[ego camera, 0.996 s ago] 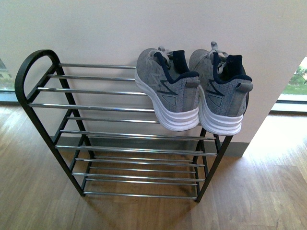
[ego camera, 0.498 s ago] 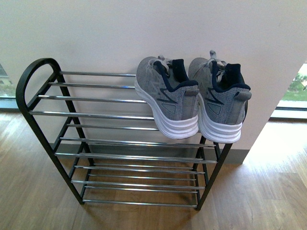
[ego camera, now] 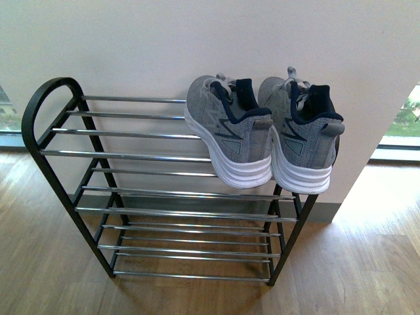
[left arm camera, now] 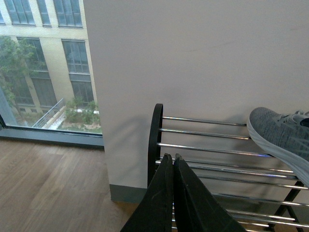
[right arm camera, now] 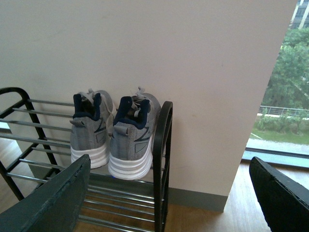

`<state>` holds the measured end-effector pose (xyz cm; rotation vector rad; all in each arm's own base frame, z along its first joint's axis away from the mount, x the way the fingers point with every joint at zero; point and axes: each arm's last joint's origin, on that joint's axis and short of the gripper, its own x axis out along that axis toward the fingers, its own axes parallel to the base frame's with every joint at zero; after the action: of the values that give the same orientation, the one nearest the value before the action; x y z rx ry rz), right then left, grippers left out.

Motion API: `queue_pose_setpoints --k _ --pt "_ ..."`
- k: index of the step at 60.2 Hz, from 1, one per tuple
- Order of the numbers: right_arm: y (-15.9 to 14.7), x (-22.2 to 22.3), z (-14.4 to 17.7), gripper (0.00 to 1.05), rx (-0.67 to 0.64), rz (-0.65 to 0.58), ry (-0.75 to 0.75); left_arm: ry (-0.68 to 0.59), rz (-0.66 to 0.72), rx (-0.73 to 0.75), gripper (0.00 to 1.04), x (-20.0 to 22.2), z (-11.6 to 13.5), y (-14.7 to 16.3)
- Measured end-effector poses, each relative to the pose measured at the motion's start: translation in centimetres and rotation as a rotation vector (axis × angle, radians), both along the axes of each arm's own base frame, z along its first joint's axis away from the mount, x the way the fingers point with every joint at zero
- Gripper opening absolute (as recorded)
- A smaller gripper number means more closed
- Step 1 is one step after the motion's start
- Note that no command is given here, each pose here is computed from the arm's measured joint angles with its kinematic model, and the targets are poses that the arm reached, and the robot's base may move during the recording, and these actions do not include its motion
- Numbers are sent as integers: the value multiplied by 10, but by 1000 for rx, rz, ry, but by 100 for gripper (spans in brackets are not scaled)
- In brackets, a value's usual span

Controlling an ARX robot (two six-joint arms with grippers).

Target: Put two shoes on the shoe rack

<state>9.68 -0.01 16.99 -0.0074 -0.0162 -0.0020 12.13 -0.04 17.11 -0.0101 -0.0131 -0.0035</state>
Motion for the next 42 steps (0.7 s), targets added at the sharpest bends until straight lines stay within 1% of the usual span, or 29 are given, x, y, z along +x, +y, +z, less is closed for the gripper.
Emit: queue_pose_setpoints --k 39,42 --pt "0 0 0 95 0 0 0 -2 0 0 1 -13 0 0" --pt "0 0 0 95 0 0 0 31 0 0 1 -19 -4 0"
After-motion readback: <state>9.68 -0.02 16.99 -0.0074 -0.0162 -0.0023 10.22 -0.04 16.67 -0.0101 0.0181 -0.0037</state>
